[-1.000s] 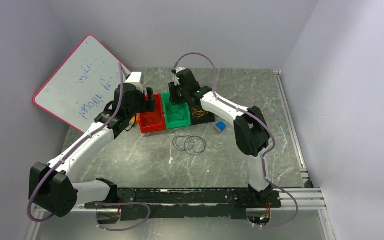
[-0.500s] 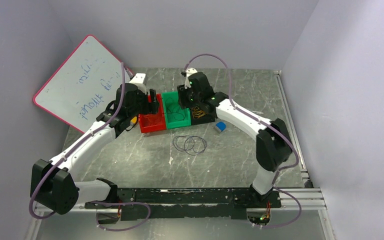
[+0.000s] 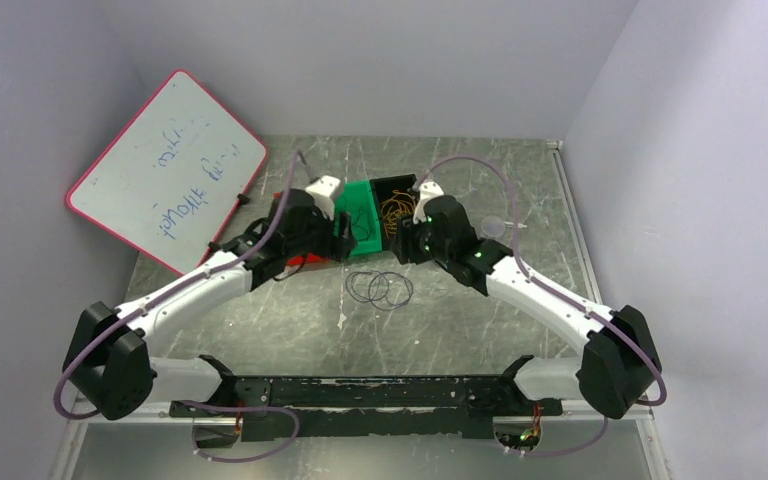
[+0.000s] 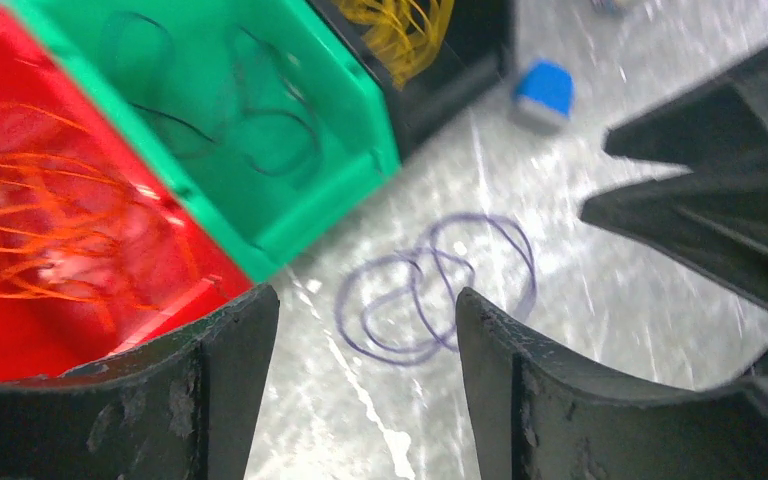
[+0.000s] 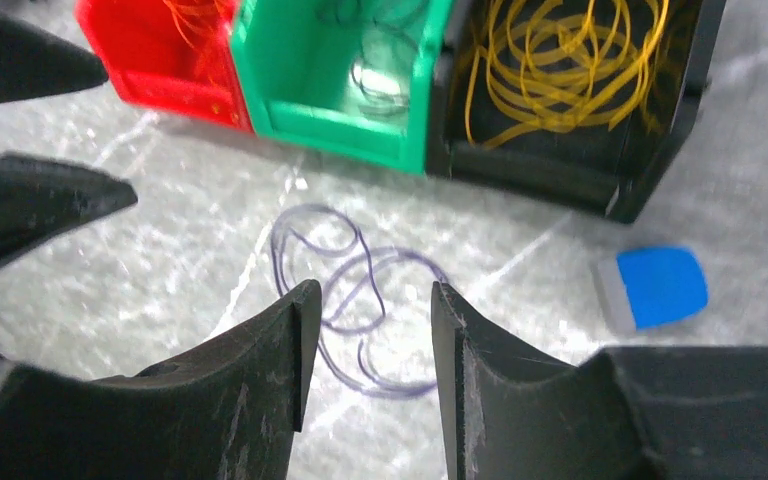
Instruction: Untangle the cables
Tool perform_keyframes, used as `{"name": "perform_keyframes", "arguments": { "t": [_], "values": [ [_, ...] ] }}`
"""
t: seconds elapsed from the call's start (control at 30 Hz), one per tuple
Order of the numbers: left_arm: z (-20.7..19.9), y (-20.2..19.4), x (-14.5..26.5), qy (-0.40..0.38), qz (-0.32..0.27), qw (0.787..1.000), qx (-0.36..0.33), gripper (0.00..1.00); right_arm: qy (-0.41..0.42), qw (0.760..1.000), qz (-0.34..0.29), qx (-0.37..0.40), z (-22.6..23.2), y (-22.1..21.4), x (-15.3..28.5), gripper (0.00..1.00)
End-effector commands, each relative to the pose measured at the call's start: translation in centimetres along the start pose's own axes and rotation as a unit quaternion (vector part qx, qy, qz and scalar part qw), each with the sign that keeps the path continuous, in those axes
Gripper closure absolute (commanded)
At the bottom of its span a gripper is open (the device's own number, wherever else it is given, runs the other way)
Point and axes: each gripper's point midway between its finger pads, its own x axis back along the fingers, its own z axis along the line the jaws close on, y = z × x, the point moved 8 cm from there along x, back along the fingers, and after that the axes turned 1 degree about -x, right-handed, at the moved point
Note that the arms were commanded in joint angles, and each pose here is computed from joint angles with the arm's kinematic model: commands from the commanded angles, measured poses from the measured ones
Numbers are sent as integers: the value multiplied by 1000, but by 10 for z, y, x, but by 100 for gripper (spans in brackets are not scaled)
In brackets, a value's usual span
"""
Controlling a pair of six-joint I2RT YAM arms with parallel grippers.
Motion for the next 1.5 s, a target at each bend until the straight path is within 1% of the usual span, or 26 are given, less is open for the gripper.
{"name": "perform_keyframes", "arguments": {
  "t": [0.0,0.13,0.2,0.27,0.37,0.47,0.63,0.8,1.0,1.27,1.3,1.33,1.47],
  "values": [
    [-30,-36,-11,-81,43,995,-31,30,-8,999,13,-34,-5,-23,5,52],
    [-32,-64,-26,-91,102,989,-57,30,-12,999,21,-45,-8,-35,6,52],
    [-29,-69,-33,-81,129,986,-67,30,-10,998,20,-51,-8,-37,7,53],
    [-26,-72,-40,-71,142,984,-80,30,-6,998,14,-58,-8,-38,8,53],
    [-22,-74,-49,-55,155,981,-100,30,-8,997,2,-76,-8,-39,9,53],
    [-20,-76,-59,-56,163,978,-118,30,-32,994,-11,-107,-12,-43,14,53],
    [-24,-79,-73,-76,173,974,-124,30,-74,980,-71,-168,-23,-49,35,53],
    [-25,-80,-82,-77,177,974,-121,29,-101,975,-101,-173,-32,-53,50,53],
    [-23,-85,-88,-81,182,971,-130,29,-124,975,-100,-157,-37,-53,54,52],
    [-22,-86,-99,-75,181,970,-141,45,-111,976,-97,-158,-34,-52,52,52],
    [-23,-85,-100,-76,180,971,-141,49,-112,976,-96,-158,-34,-53,51,52],
    [-23,-84,-101,-79,179,970,-142,55,-112,976,-97,-158,-34,-54,52,52],
    [-23,-83,-101,-80,178,970,-145,73,-114,975,-100,-163,-35,-56,53,52]
  ]
}}
